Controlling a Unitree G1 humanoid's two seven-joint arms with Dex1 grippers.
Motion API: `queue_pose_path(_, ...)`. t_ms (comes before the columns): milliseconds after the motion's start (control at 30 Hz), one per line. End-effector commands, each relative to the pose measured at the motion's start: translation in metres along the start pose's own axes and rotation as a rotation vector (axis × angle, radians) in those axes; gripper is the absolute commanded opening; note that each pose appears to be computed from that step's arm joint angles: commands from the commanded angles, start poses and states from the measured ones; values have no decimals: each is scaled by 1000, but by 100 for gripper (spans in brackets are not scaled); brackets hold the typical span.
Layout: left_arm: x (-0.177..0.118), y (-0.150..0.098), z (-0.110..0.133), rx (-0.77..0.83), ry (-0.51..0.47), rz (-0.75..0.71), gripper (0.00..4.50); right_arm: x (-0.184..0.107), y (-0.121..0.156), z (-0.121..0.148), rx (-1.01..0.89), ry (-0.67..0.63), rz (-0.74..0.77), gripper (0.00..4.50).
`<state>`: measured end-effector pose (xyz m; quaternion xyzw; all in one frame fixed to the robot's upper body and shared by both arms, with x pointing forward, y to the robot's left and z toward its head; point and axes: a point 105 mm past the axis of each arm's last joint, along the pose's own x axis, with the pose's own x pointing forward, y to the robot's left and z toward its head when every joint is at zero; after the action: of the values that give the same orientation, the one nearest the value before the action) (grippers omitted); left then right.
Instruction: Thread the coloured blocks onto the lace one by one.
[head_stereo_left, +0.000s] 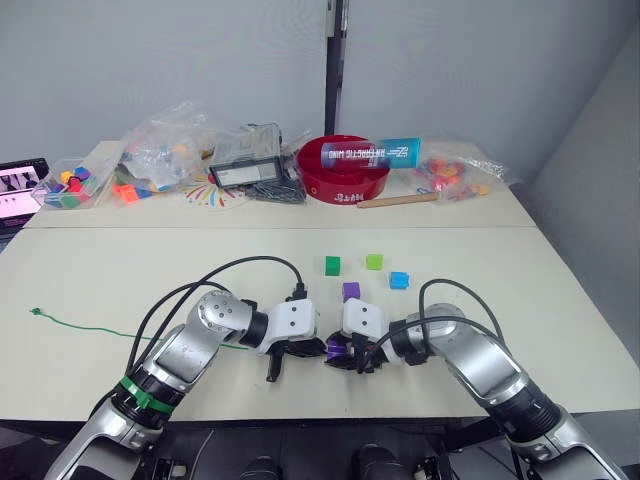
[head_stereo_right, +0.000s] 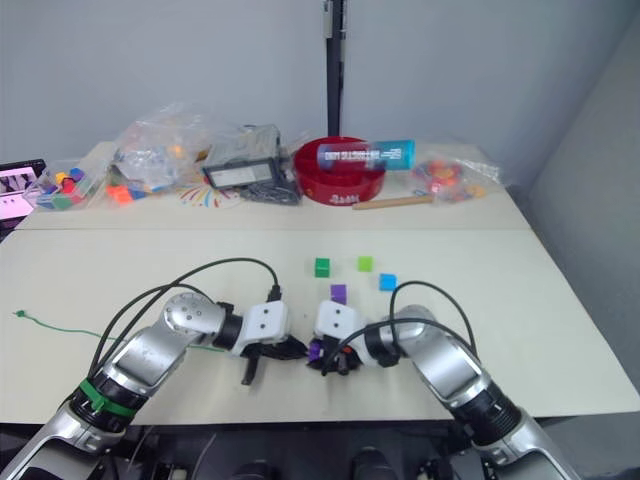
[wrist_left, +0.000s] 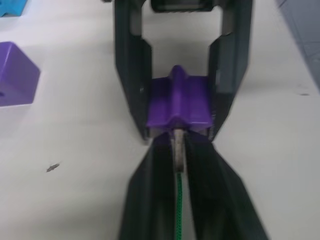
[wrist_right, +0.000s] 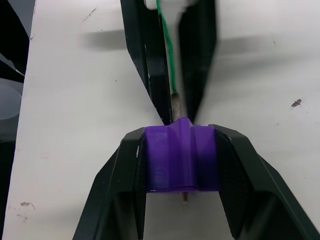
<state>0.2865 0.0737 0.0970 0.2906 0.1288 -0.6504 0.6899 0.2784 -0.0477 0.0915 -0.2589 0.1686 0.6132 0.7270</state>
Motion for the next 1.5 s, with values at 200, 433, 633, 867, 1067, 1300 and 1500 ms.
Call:
queue_pose_path(200,-38,4,11,-10,-106,24,229,-1,0,-10,25,45,-13,140)
queue_pose_path(433,-55,-2,-26,-62,-30,34,229,-3,-4,-10,16,69,-7,140)
queue_pose_path(633,-37,-3,-41,-88,-58,59,229,-5,-8,-6,5,93,-4,140)
queue_pose_path(867,-27,-8,-40,-93,-96,39,11,-5,-7,-8,12,107,-6,140)
queue_pose_path(1067,-25,-10,-28,-71,-125,21,5,-5,-6,-8,18,105,-9,140)
queue_pose_path(1300,-11,-1,-2,-22,-152,39,5,-3,-5,-9,20,105,-4,140)
queue_pose_path(1500,1,4,-1,-9,-130,45,5,-2,-6,-8,20,104,-4,140)
